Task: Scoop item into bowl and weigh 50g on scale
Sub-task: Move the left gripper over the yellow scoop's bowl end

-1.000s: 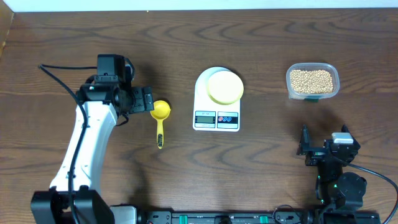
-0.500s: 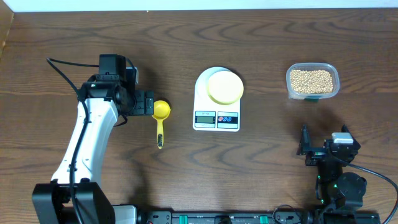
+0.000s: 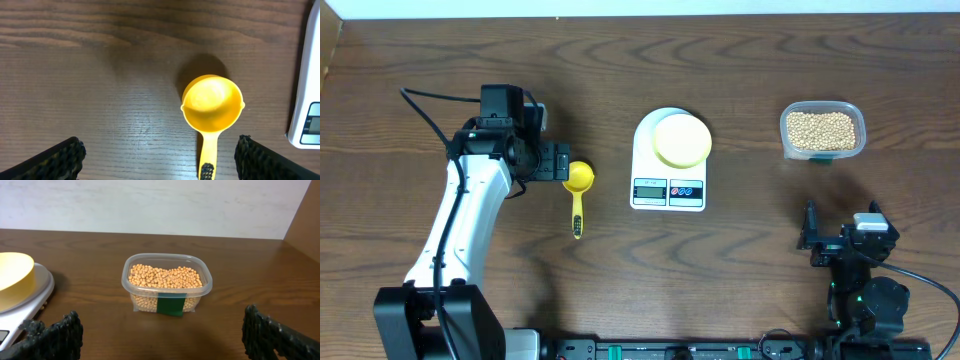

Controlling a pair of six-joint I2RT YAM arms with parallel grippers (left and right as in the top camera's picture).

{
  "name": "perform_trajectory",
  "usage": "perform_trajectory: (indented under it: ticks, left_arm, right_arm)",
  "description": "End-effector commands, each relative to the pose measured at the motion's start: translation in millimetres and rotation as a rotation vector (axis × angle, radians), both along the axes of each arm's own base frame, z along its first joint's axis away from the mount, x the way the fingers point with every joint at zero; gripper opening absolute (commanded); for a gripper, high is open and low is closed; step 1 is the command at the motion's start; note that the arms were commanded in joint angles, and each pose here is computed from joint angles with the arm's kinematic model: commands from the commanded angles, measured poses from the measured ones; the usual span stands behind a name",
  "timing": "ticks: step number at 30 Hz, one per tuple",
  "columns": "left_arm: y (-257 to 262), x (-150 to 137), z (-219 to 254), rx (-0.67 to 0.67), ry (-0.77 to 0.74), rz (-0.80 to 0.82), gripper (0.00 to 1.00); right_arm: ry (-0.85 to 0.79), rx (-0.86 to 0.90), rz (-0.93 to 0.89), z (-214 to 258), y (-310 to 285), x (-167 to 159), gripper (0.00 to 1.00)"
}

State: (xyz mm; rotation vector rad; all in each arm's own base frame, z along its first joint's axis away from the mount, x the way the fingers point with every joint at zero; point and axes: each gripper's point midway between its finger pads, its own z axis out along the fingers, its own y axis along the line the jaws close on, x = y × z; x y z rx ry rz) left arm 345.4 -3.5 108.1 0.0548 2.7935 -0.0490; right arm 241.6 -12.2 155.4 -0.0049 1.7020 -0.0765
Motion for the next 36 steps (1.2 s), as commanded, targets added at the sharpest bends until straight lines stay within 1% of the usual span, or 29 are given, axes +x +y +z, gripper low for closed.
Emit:
perform_trajectory:
  ticks: [1, 13, 17, 27, 36]
  left_arm:
    - [0.5, 4.9, 3.1, 0.008, -0.011, -0.032, 0.98]
    - [-5.8, 2.3, -47.4, 0.010, 0.134, -0.069, 0.98]
    - [-11.4, 3.1, -55.5, 0.013, 0.150, -0.095, 0.98]
    - [-11.7, 2.0, -76.5, 0.012, 0.200, -0.096, 0.98]
    - [-11.8, 6.3, -76.3, 0.012, 0.183, -0.096, 0.98]
  right_arm:
    - [0.001, 0.010, -0.007, -1.9, -1.5, -0.1, 0.99]
    - [0.001, 0.010, -0.007, -1.9, -1.5, -0.1, 0.99]
    - [0.001, 0.010, -0.007, -1.9, -1.5, -0.1, 0.99]
    - [0.001, 0.010, -0.007, -1.9, -1.5, -0.1, 0.99]
    - [0.001, 0.010, -0.007, -1.9, -1.5, -0.1, 0.99]
